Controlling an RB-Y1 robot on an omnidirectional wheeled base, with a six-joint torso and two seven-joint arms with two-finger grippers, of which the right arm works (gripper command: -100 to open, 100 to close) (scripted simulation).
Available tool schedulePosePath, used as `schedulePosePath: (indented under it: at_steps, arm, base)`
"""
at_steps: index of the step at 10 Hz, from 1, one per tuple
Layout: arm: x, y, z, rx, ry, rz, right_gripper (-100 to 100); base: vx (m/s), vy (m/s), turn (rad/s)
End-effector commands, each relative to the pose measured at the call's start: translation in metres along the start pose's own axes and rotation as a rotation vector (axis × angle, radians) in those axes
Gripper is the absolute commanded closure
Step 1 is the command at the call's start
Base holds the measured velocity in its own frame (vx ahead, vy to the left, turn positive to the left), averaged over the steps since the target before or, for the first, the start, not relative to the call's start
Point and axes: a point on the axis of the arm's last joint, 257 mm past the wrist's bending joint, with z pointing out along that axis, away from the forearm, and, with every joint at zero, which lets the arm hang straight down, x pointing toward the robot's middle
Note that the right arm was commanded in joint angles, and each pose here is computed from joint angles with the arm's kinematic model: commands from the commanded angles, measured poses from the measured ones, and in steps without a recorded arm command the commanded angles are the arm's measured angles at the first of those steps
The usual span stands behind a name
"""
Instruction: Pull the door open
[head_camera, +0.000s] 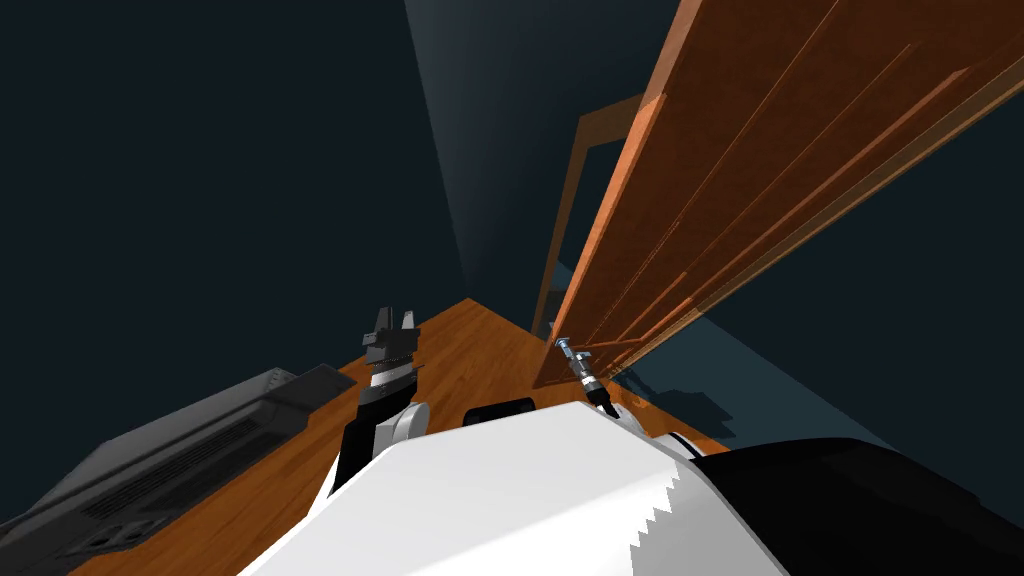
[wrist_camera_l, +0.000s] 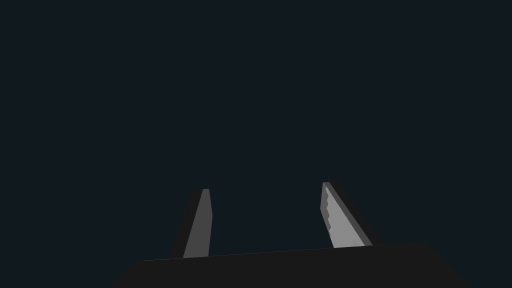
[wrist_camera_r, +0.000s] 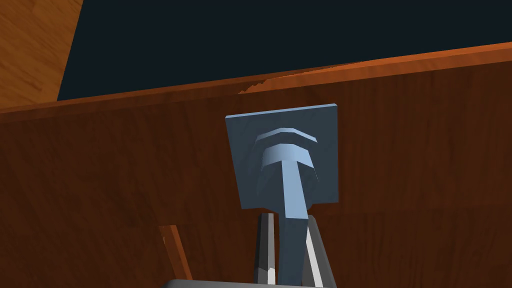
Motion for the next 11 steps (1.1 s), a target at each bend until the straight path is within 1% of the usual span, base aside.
schedulePosePath:
  at_steps: [1, 2, 4, 6, 7, 8, 9, 11]
  arm:
    - [0.001, -0.002, -0.0124, 0.005, 0.017, 0.003, 100]
    - [0.0, -0.001, -0.0186, 0.005, 0.027, 0.003, 100]
    - [-0.001, 0.0, -0.0244, 0.006, 0.036, 0.003, 100]
    - [-0.002, 0.0, -0.0336, 0.008, 0.051, 0.004, 100]
    - [-0.002, 0.001, -0.0365, 0.008, 0.056, 0.004, 100]
    - [-0.001, 0.0, -0.0331, 0.011, 0.053, 0.004, 100]
    - [-0.002, -0.001, -0.0385, 0.012, 0.057, 0.006, 100]
    - [-0.003, 0.0, -0.0425, 0.012, 0.059, 0.005, 100]
  base:
    - [-0.198, -0.068, 0.169]
    - [-0.236, -0.077, 0.167]
    - [-0.161, -0.055, 0.073]
    - [-0.132, -0.061, 0.124]
    - [-0.129, -0.044, 0.082]
    - [-0.052, -0.018, 0.019]
    - [-0.118, -0.043, 0.176]
    - [-0.169, -0.076, 0.151]
